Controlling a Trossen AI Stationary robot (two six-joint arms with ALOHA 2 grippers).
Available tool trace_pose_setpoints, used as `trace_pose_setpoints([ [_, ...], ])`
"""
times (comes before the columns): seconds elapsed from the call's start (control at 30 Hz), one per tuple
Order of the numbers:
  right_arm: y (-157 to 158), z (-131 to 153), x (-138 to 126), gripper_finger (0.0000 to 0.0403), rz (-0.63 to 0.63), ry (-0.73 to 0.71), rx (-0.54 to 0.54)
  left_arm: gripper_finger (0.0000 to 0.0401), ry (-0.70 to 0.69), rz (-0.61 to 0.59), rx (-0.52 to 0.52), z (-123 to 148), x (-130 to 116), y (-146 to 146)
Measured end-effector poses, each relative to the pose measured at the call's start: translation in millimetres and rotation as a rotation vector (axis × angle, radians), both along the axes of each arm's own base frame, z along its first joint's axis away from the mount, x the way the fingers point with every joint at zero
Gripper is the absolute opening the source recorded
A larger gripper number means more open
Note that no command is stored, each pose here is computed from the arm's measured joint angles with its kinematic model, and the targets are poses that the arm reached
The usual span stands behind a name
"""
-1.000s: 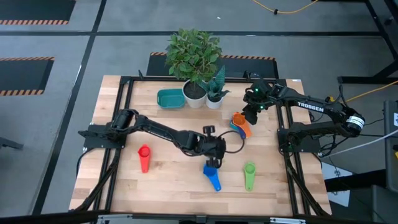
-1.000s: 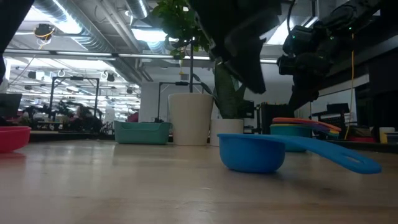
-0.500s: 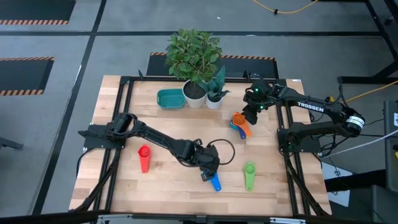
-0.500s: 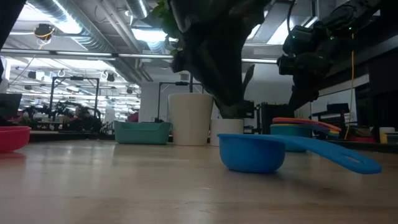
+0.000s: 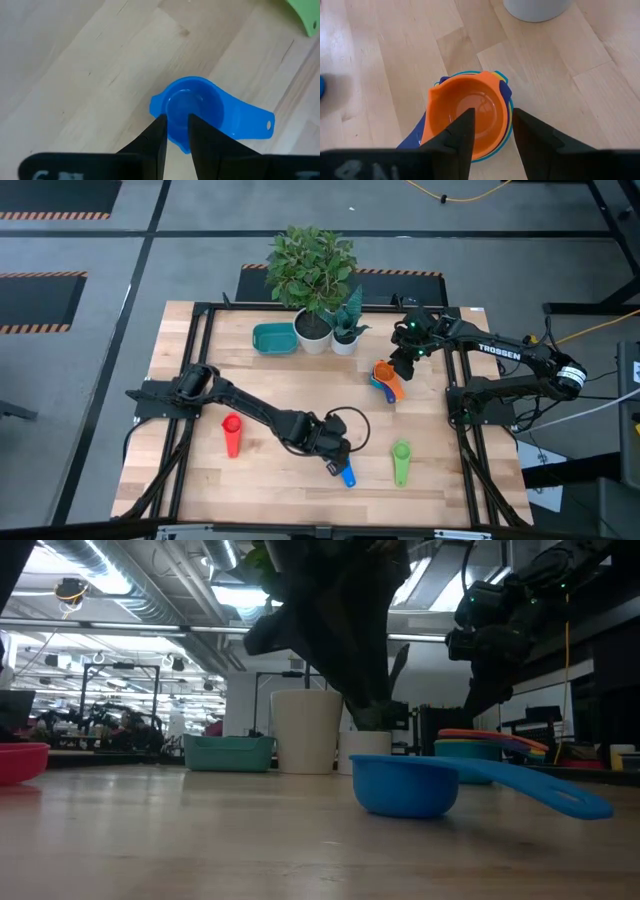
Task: Nest measuring cups in basket
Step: Stack the light blue measuring cup on top of the orange measuring cup
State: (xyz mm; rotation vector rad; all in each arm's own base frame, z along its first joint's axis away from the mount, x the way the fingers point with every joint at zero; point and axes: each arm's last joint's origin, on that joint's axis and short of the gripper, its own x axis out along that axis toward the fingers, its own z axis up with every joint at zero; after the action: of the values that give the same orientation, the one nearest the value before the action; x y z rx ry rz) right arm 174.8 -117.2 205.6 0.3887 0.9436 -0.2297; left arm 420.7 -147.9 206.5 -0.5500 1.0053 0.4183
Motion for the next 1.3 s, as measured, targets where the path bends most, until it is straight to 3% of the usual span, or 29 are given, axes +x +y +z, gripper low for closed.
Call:
trace_pose_setpoints([
  [1.3, 0, 0, 0, 0.0136, 0.001, 0.000, 0.000, 0.0069, 0.070, 0.035, 0.019, -29, 2, -6],
])
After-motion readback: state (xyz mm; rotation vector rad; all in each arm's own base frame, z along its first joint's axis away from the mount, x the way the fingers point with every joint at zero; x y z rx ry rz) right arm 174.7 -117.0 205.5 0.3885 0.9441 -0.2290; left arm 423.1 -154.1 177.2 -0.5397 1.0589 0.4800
